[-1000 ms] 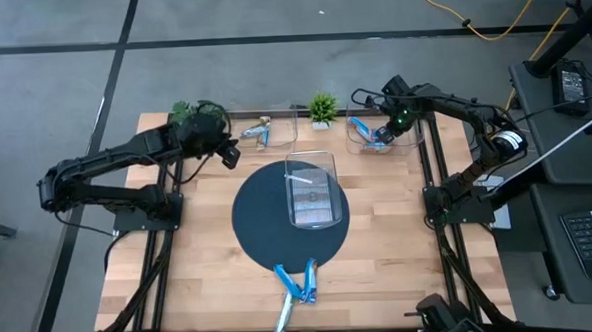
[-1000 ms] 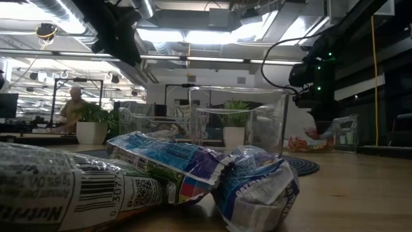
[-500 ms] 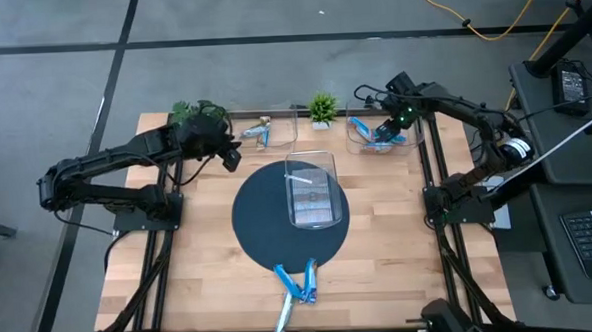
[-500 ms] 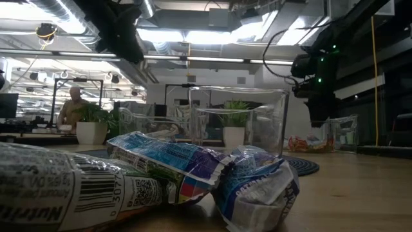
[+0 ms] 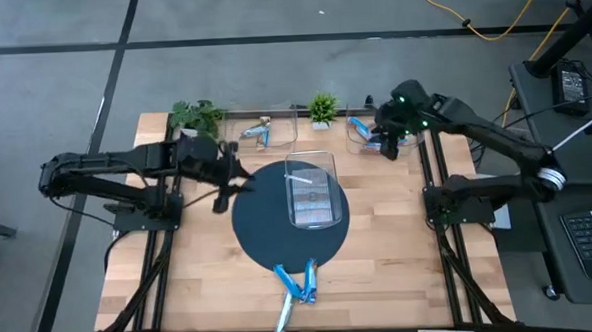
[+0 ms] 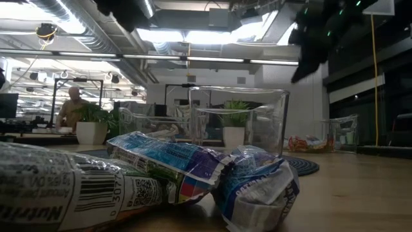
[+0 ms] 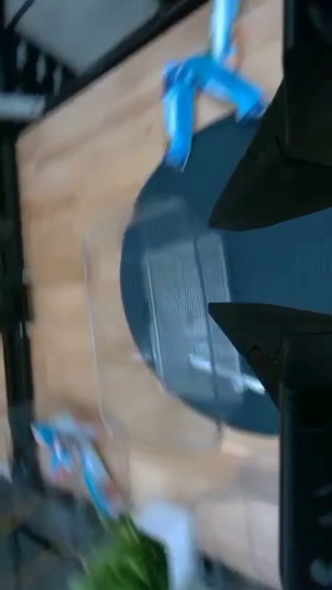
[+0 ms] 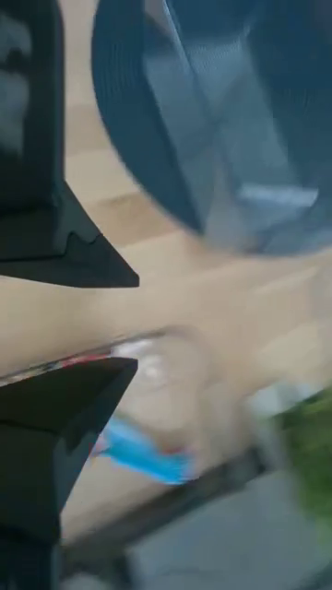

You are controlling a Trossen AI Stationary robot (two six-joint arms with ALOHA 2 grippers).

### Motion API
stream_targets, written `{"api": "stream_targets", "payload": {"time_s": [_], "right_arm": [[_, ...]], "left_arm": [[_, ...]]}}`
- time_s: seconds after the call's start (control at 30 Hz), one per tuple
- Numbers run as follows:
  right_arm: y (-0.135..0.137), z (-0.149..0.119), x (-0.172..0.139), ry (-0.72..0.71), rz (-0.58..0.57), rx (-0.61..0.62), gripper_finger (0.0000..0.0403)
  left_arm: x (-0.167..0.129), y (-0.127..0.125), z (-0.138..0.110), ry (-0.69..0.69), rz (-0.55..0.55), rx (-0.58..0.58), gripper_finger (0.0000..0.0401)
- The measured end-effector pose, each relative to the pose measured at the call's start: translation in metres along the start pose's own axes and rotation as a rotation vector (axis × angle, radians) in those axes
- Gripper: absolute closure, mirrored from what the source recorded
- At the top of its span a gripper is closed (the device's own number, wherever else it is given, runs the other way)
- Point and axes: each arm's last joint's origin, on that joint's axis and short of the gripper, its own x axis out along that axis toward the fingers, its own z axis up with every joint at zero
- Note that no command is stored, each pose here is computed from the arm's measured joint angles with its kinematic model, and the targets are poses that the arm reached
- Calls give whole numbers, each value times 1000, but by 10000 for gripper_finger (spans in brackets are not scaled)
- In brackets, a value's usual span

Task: Pick and place Granola Bars by type
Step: Put the blue granola bar into the bottom transparent bin

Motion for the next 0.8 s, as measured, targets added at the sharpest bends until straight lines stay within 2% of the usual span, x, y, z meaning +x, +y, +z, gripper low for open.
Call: {"api": "stream_targets", "payload": {"time_s": [0.17,0.27,0.5,0.7,0.8], "right_arm": [[42,10,-23,-155,62,-209,283],[61,14,-30,-209,69,-286,289],[93,15,-31,-220,126,-338,291],[107,12,-31,-204,166,-438,292],[110,10,-31,-189,176,-496,292]], "left_arm": [[1,-16,0,14,-73,42,274],[4,-23,0,25,-108,58,274],[28,-51,-4,106,-225,130,274],[66,-81,-7,165,-290,47,274],[82,-96,-1,157,-258,30,274]]}}
